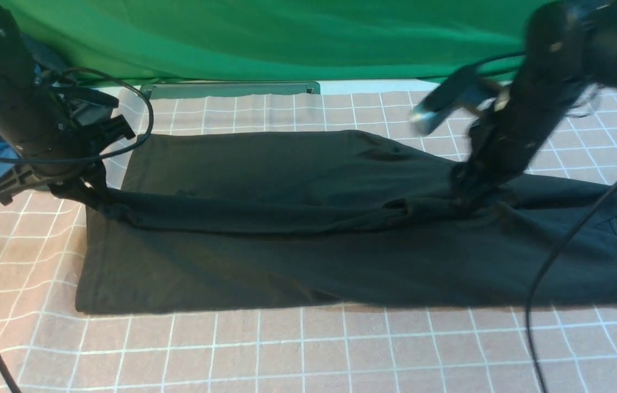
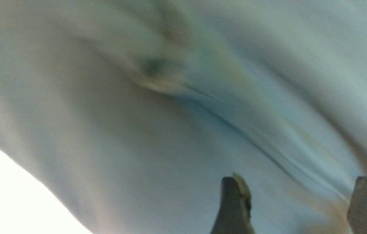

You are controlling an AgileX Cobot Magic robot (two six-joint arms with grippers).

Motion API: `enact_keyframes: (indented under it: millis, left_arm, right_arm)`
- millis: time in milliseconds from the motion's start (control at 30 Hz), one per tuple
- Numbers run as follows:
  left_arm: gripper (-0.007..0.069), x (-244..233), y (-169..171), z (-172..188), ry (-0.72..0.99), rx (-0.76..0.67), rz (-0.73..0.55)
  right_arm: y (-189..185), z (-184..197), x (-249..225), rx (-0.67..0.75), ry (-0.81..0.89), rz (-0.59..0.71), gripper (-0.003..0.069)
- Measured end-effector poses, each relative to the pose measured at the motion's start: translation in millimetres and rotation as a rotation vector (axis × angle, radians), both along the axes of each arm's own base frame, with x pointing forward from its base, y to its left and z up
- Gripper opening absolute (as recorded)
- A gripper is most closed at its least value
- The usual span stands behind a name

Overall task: Fold a long-sleeved shirt over a pink coffee tablecloth.
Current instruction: 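Fold the black garment in half by bringing its near edge over to the far edge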

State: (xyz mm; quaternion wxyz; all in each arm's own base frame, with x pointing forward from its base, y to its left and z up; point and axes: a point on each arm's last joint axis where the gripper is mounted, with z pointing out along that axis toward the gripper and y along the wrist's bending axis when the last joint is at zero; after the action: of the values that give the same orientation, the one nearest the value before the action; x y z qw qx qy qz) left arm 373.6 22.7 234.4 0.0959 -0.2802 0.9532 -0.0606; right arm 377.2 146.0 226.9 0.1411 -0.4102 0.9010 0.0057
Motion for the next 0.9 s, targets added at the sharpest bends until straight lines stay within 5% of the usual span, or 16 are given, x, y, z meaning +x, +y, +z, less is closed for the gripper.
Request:
enact_keyframes:
  millis: [400, 500, 633, 900]
  left_arm:
    - [0.0031, 0, 0, 0, 0.000, 0.002, -0.012]
    - [0.0031, 0, 0, 0, -0.002, -0.003, -0.010]
    - [0.0031, 1, -2, 0, -0.013, -0.029, 0.000]
    - [0.0031, 12, 0, 23, -0.093, -0.049, 0.019]
  right_arm:
    - [34, -32, 4, -0.012, -0.032, 0.135, 0.0475]
    - [35, -35, 7, -0.004, -0.059, 0.136, 0.0386]
    - [37, -33, 12, 0.011, -0.118, 0.150, 0.0088]
    - [35, -7, 29, 0.049, -0.196, 0.103, 0.0053]
